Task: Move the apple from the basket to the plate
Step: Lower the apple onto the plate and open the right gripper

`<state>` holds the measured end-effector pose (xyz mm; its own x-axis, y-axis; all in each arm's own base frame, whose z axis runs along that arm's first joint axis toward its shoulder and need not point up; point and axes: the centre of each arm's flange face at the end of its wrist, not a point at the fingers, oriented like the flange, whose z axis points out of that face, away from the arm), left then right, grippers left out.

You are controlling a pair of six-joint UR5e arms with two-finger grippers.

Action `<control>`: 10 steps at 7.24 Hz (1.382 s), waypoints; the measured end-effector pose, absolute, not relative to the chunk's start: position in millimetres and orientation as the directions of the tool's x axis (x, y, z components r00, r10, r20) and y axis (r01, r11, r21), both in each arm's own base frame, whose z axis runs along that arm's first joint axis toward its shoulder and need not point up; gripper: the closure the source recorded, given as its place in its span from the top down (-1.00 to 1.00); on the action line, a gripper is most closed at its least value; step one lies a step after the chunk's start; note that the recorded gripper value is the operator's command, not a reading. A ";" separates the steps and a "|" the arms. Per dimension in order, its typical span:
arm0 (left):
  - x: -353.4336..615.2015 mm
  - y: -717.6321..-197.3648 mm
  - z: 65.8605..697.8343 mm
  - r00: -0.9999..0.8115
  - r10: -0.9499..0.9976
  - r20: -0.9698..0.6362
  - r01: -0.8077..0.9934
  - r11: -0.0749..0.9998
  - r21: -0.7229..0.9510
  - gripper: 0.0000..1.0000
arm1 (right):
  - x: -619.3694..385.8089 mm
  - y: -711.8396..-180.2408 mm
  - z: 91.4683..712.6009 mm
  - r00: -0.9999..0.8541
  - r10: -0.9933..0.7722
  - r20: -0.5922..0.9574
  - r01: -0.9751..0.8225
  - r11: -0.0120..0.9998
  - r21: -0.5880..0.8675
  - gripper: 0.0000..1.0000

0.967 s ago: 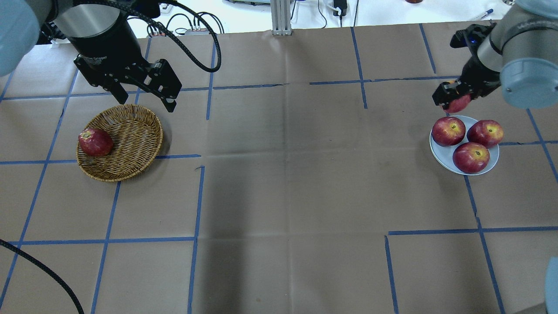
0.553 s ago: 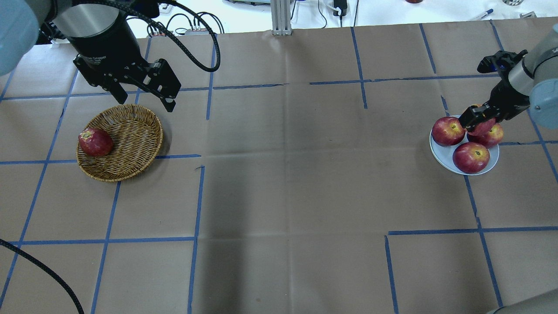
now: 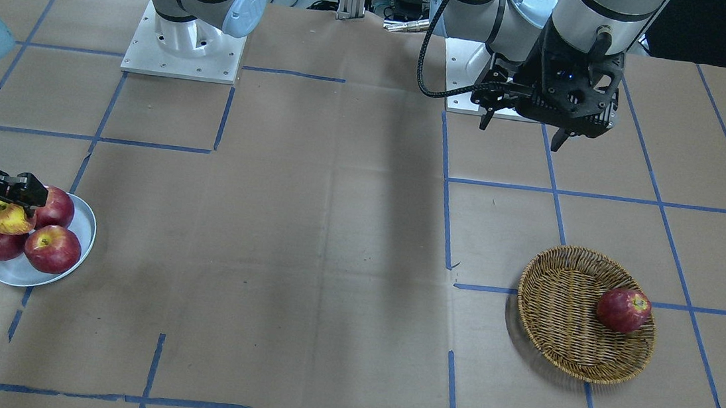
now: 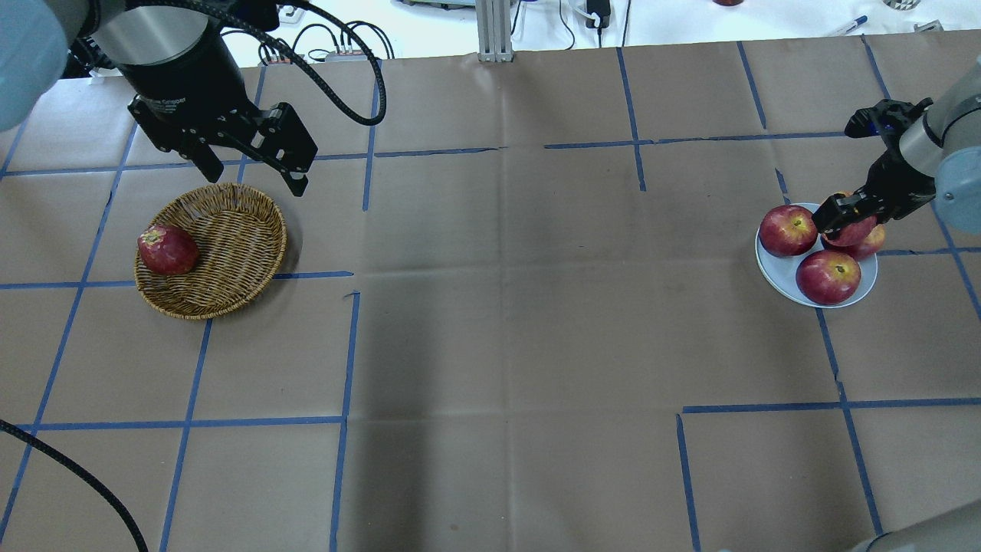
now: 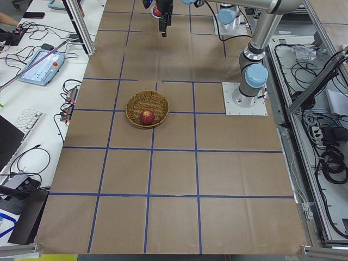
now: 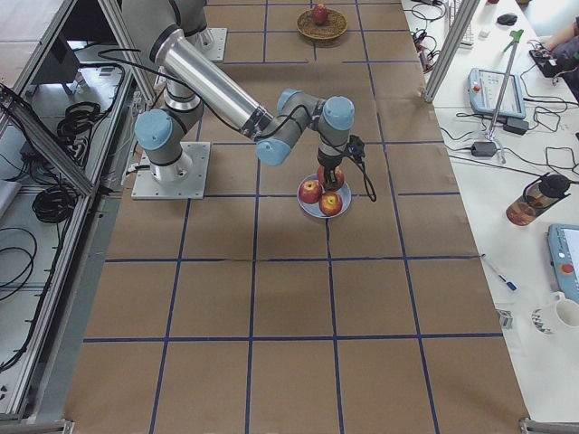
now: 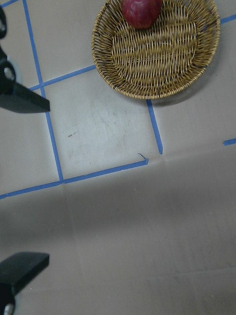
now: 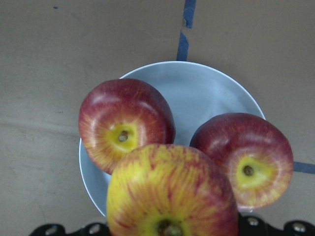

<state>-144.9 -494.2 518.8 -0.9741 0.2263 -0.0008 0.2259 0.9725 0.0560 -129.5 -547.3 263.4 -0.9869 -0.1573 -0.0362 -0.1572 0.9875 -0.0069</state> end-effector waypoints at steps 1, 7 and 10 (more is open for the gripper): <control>-144.6 -494.3 518.8 -0.974 0.226 -0.001 0.226 0.973 0.056 0.98 | -130.3 -548.4 261.8 -0.987 -0.156 -0.032 -0.156 0.988 -0.009 0.06; -144.6 -494.3 518.8 -0.974 0.227 -0.001 0.227 0.972 0.056 0.98 | -134.2 -549.0 261.3 -0.990 -0.143 -0.010 -0.143 0.990 0.014 1.00; -144.5 -494.4 518.8 -0.974 0.227 0.000 0.226 0.972 0.056 0.98 | -125.5 -556.1 311.4 -0.988 -0.153 0.010 -0.154 0.987 -0.048 1.00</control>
